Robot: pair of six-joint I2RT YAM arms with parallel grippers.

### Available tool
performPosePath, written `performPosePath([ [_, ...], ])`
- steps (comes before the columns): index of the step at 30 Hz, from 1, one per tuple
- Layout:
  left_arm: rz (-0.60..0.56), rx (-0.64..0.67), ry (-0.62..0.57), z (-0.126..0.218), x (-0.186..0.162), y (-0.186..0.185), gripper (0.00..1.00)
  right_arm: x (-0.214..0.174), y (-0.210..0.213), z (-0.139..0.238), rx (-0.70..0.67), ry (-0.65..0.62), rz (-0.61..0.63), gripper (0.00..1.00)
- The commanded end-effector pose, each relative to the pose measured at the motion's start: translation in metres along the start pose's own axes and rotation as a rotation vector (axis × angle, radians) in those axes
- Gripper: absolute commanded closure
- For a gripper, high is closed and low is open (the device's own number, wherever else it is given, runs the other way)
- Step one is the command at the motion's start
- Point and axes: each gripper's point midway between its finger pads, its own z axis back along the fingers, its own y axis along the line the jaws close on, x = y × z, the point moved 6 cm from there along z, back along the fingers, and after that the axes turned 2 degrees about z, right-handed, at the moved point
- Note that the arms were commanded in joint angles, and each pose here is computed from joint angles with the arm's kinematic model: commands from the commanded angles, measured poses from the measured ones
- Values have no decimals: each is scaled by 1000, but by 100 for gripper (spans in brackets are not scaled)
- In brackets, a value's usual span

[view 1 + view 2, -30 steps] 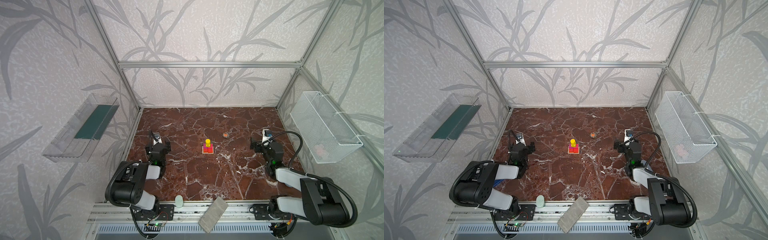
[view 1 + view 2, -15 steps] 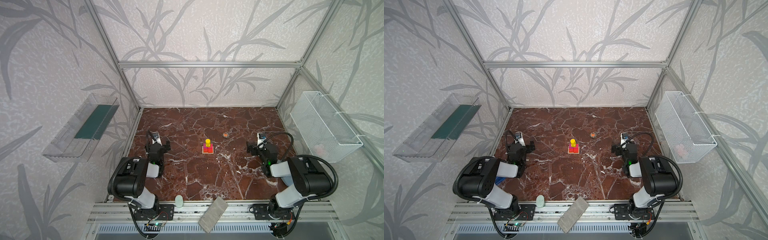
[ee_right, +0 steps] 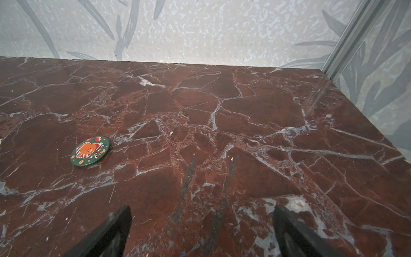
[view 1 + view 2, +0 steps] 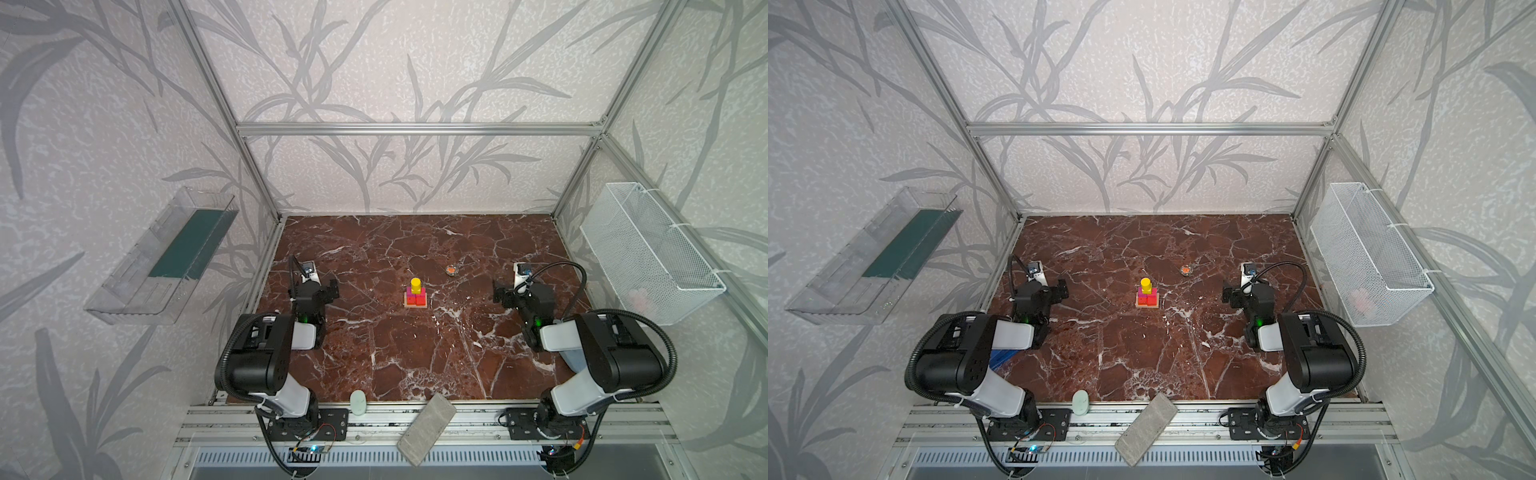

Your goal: Build the wood block tower

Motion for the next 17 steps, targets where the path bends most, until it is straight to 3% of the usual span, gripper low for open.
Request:
performPosePath([
  [1,9,-4,-20,-1,7,0,1,11,1,-2,6,-34,17,1],
  [6,10,-4,-21,-1,7,0,1,13,9,-5,78,-18,45,1],
  [17,9,-4,-20,-1,7,0,1,13,9,-6,79,-15,46,1],
])
